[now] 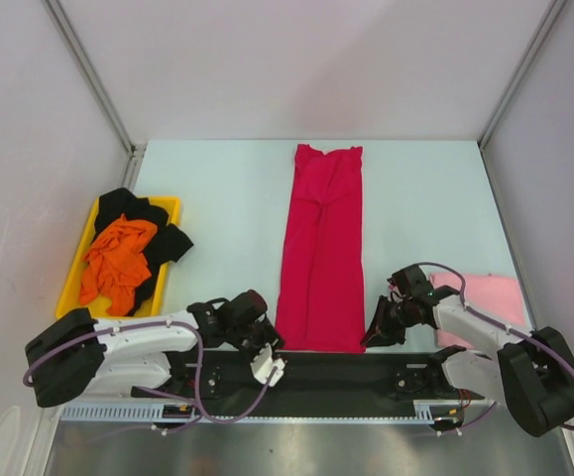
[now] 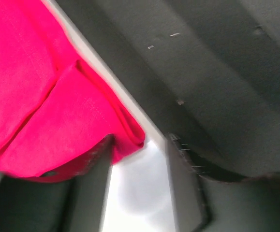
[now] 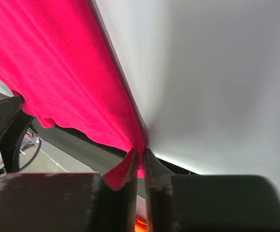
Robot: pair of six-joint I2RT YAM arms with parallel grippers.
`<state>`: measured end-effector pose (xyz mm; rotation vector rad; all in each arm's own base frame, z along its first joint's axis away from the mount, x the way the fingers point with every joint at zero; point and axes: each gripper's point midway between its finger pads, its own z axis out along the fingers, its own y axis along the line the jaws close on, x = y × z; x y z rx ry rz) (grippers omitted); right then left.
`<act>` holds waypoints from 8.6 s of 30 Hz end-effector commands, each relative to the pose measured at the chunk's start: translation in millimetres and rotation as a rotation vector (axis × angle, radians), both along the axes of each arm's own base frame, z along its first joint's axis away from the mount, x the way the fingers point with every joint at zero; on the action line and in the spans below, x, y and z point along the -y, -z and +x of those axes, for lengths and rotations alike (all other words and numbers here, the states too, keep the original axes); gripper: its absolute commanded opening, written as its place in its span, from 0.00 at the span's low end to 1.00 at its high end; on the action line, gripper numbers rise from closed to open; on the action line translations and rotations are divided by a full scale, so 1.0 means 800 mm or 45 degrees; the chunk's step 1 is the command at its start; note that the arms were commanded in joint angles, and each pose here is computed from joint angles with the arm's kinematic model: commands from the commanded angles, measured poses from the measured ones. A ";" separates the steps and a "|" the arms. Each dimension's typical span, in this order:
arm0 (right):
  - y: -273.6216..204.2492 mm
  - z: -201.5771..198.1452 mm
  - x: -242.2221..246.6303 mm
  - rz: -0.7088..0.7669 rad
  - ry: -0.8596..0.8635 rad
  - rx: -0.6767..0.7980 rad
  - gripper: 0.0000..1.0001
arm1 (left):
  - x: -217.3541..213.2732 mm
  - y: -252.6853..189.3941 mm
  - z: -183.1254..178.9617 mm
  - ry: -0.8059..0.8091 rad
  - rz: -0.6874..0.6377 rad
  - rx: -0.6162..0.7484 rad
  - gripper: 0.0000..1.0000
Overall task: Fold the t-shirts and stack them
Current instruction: Fold the tshirt
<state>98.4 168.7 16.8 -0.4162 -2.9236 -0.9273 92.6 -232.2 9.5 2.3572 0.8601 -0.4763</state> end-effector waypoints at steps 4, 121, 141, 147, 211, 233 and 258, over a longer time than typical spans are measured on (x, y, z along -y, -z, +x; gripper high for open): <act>-0.021 0.013 -0.008 0.026 -0.041 0.034 0.00 | 0.036 -0.020 0.022 0.047 -0.133 0.113 0.27; -0.027 0.275 -0.003 -0.181 0.109 0.360 0.53 | 0.037 -0.022 0.287 -0.902 0.278 -0.195 0.75; -0.009 0.284 -0.008 -0.170 0.148 0.354 0.03 | 0.046 -0.032 0.291 -0.990 0.236 -0.204 0.03; -0.026 0.234 0.002 -0.183 0.054 0.294 0.00 | 0.033 -0.055 0.267 -1.035 0.257 -0.277 0.00; -0.088 0.434 0.030 -0.183 0.317 0.525 0.43 | 0.017 -0.112 0.505 -1.609 0.023 -0.223 0.37; -0.063 0.365 -0.013 -0.300 0.059 0.679 0.48 | 0.017 -0.107 0.463 -1.790 -0.150 -0.744 0.66; -0.051 0.394 0.042 -0.371 0.223 0.612 0.00 | 0.049 -0.105 0.467 -1.714 -0.224 -0.787 0.71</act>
